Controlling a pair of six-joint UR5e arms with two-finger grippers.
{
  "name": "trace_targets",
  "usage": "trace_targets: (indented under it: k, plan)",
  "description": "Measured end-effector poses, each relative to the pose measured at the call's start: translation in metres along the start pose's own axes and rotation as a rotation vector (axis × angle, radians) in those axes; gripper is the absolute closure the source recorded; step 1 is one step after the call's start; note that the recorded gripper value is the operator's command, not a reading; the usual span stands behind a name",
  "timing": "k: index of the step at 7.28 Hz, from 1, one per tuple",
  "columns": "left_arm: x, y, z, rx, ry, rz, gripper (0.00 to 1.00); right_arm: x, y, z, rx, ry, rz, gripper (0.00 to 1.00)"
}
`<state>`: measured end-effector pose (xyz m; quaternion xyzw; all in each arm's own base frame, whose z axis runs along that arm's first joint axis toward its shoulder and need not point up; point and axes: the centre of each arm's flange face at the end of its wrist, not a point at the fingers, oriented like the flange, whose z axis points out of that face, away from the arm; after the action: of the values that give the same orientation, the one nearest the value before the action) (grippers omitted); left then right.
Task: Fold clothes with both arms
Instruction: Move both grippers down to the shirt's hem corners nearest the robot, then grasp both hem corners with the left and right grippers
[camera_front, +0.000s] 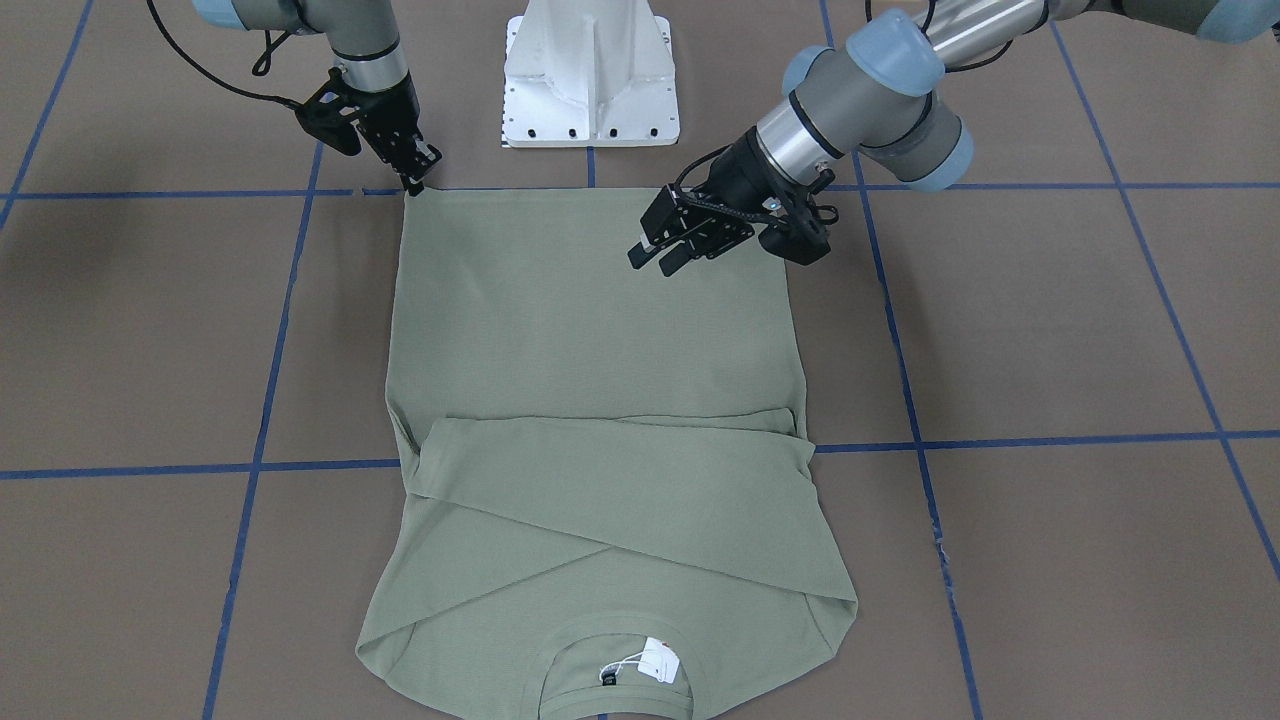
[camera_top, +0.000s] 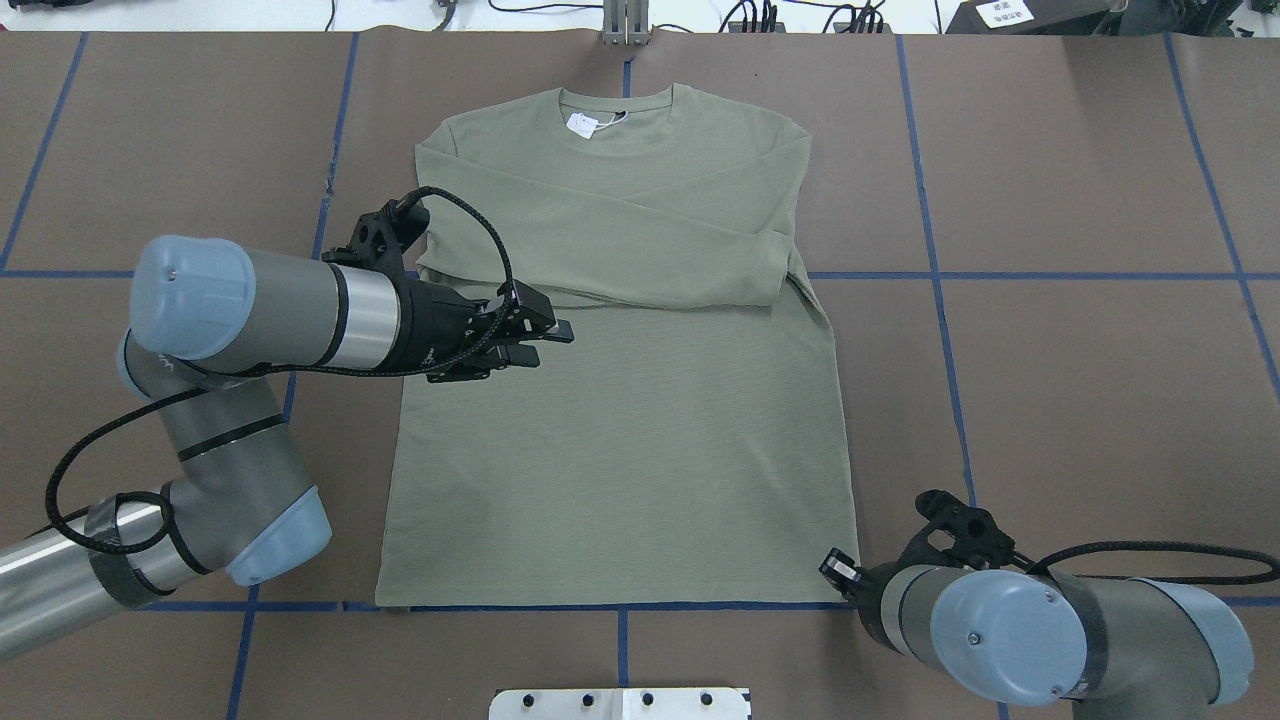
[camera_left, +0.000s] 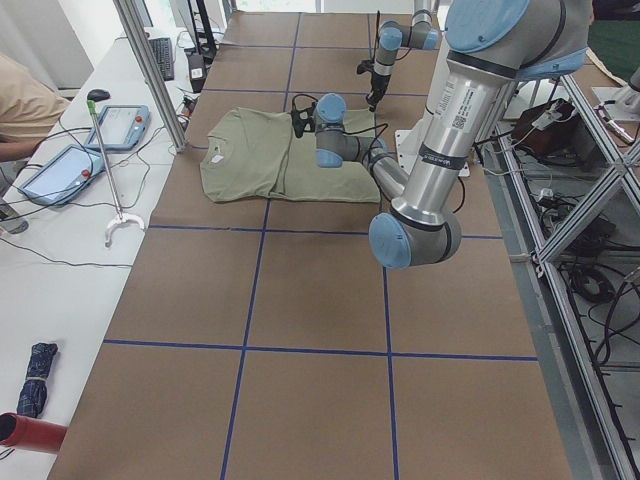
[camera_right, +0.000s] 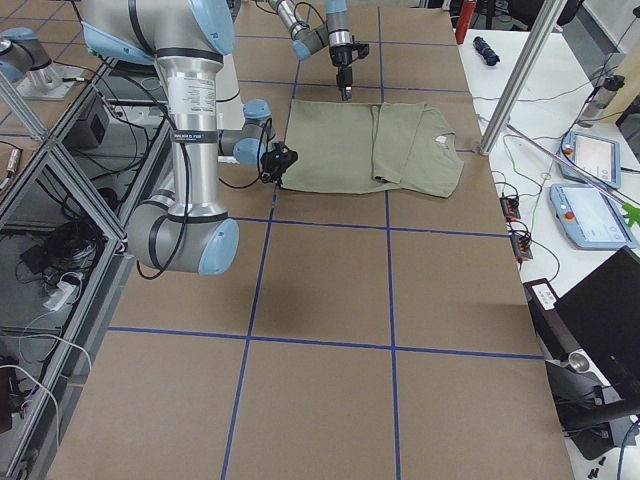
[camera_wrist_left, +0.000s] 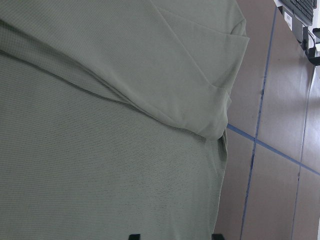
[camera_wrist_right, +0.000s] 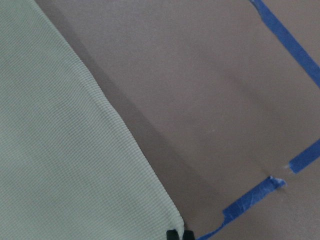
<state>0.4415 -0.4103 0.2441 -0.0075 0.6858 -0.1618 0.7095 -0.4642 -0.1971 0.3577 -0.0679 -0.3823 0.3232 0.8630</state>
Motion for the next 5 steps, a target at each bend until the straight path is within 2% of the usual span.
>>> trace_targets:
  k: [1,2,3,5]
  plan:
    - [-0.025,0.011,-0.021,0.036,-0.066,-0.030,0.39,-0.001,0.001,-0.009,-0.014,-0.008,0.001,1.00]
    - [-0.052,0.030,-0.040,0.079,-0.157,-0.055,0.35,-0.001,0.001,-0.015,-0.025,-0.013,0.001,1.00]
    - [-0.078,0.052,-0.051,0.098,-0.259,-0.075,0.35,-0.002,0.002,-0.019,-0.032,-0.018,0.002,1.00]
    - [-0.132,0.095,-0.046,0.102,-0.420,-0.149,0.36,-0.003,0.003,-0.022,-0.037,-0.023,0.002,1.00]
